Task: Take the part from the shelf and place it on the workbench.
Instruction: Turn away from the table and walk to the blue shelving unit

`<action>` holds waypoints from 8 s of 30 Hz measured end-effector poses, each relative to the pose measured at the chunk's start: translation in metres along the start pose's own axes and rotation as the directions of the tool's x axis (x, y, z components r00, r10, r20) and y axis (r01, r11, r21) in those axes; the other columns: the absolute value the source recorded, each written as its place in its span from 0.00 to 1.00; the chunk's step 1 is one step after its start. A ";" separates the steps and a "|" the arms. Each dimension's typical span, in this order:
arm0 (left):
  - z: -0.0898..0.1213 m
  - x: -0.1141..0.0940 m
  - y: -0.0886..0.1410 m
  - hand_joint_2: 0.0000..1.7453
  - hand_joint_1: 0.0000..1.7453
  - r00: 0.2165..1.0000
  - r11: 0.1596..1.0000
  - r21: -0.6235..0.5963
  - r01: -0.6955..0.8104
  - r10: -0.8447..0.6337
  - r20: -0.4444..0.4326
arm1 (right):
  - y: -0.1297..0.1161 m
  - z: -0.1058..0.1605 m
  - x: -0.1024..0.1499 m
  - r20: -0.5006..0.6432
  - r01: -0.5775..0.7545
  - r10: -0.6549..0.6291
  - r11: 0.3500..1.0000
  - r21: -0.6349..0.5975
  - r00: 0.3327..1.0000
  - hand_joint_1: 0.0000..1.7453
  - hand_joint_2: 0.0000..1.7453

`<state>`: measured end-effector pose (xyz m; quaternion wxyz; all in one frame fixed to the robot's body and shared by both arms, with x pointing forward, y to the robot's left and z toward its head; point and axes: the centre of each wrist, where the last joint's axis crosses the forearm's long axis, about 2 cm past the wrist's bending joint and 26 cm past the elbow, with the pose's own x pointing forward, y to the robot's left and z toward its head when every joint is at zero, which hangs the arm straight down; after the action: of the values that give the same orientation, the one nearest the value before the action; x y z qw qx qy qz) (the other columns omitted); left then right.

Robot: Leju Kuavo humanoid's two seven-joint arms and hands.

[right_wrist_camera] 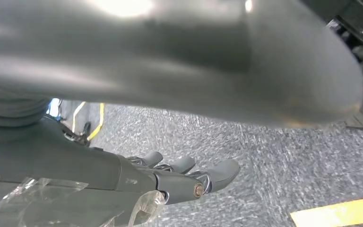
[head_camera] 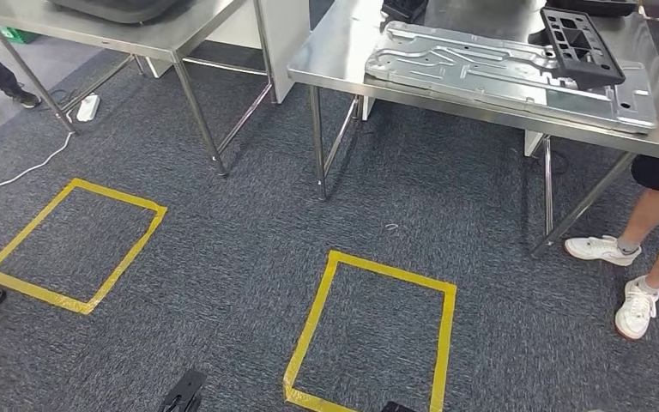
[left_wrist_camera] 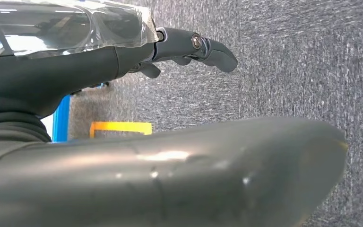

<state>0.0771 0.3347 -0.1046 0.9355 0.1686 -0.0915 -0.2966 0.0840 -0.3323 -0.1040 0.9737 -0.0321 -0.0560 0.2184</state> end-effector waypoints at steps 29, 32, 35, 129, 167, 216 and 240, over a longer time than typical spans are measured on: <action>0.001 0.001 -0.003 0.00 0.00 1.000 1.000 -0.009 0.012 -0.012 -0.008 | 0.001 0.000 0.001 0.011 -0.021 0.021 1.000 0.011 1.000 0.00 0.00; 0.000 0.003 -0.001 0.00 0.00 1.000 1.000 -0.005 0.012 -0.012 -0.003 | 0.001 0.000 0.001 0.010 -0.021 0.021 1.000 0.012 1.000 0.00 0.00; 0.001 0.001 -0.003 0.00 0.00 1.000 1.000 -0.008 0.013 -0.013 -0.007 | 0.000 0.000 0.003 0.014 -0.022 0.022 1.000 0.010 1.000 0.00 0.00; 0.001 0.002 -0.005 0.00 0.00 1.000 1.000 -0.007 0.028 -0.028 0.006 | 0.000 0.000 0.002 0.030 -0.050 0.050 0.999 0.018 0.998 0.00 0.00; 0.001 0.003 -0.002 0.00 0.00 0.999 0.999 -0.003 0.032 -0.032 0.000 | 0.005 0.000 0.000 0.025 -0.053 0.052 0.998 0.030 0.998 0.00 0.00; 0.001 0.004 -0.004 0.00 0.00 0.999 0.999 0.000 0.035 -0.035 0.006 | 0.006 0.000 -0.001 -0.012 -0.061 0.060 0.997 -0.051 0.998 0.00 0.75; 0.001 0.003 -0.005 0.00 0.00 1.000 1.000 -0.003 0.031 -0.031 -0.001 | 0.006 0.000 0.001 0.022 -0.076 0.077 0.995 -0.072 0.997 0.00 0.00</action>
<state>0.0768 0.3288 -0.1051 0.9312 0.1689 -0.0878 -0.3109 0.0821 -0.3267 -0.1048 0.9621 -0.0664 -0.0744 0.2537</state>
